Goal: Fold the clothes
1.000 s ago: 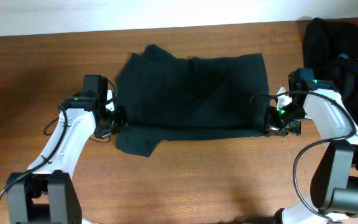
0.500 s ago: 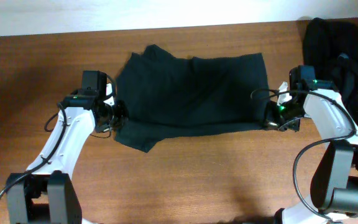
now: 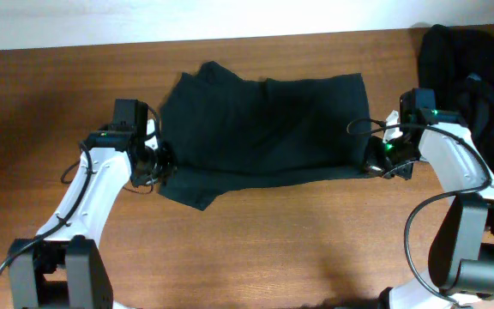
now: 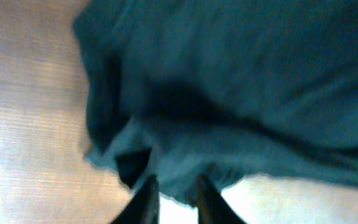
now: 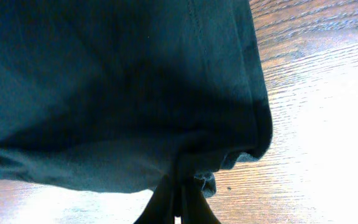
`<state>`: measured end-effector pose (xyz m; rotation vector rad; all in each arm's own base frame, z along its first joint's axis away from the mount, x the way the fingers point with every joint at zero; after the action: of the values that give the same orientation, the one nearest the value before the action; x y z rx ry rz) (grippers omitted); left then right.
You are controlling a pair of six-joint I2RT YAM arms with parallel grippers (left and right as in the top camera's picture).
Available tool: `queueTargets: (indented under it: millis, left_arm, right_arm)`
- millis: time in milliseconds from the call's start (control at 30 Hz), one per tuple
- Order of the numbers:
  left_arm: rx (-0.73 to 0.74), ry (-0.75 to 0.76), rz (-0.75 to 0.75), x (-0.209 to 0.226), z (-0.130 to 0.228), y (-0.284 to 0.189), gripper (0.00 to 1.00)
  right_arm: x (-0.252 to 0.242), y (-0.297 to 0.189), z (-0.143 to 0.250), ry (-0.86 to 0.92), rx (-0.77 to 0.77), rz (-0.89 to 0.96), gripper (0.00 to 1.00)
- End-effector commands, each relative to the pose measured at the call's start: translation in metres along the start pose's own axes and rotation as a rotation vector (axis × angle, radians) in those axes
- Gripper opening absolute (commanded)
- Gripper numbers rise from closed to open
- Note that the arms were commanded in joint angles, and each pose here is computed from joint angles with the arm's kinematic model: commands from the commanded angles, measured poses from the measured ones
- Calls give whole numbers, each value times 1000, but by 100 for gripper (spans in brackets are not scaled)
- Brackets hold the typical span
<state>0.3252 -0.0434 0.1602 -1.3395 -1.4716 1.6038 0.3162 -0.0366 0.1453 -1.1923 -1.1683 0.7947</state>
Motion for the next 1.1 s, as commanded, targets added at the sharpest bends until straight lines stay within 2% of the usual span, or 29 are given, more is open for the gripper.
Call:
queueTargets:
  millis: [0, 100, 167, 200, 633, 1067]
  left_arm:
    - [-7, -3, -24, 1, -1, -8, 38]
    - [-4, 14, -90, 8, 1, -8, 44]
    - [-1, 42, -109, 10, 2, -7, 54]
    - [1, 57, -110, 10, 2, -7, 55]
    - [-8, 305, -44, -7, 9, 8, 54]
    - [3, 348, -70, -13, 13, 16, 54]
  right_arm:
    - [2, -2, -4, 6, -10, -7, 4]
    - [2, -2, -4, 6, -9, -7, 4]
    - [2, -2, -4, 6, -9, -7, 4]
    - [2, -2, -4, 6, -9, -7, 4]
    - [2, -2, -4, 7, -6, -6, 4]
    - [2, -2, -3, 7, -1, -6, 4]
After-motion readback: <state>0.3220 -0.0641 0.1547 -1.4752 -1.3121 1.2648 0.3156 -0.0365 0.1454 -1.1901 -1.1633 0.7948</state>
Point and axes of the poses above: each gripper's point midway between its finger pads, its own y axis out along the fingers, its own x axis along the line the jaws close on, z = x × y, the point moved 9 cm from there along -y, back along the fingers, and after that the axes turned 5 degrees about -y, right-handed, at the moved point
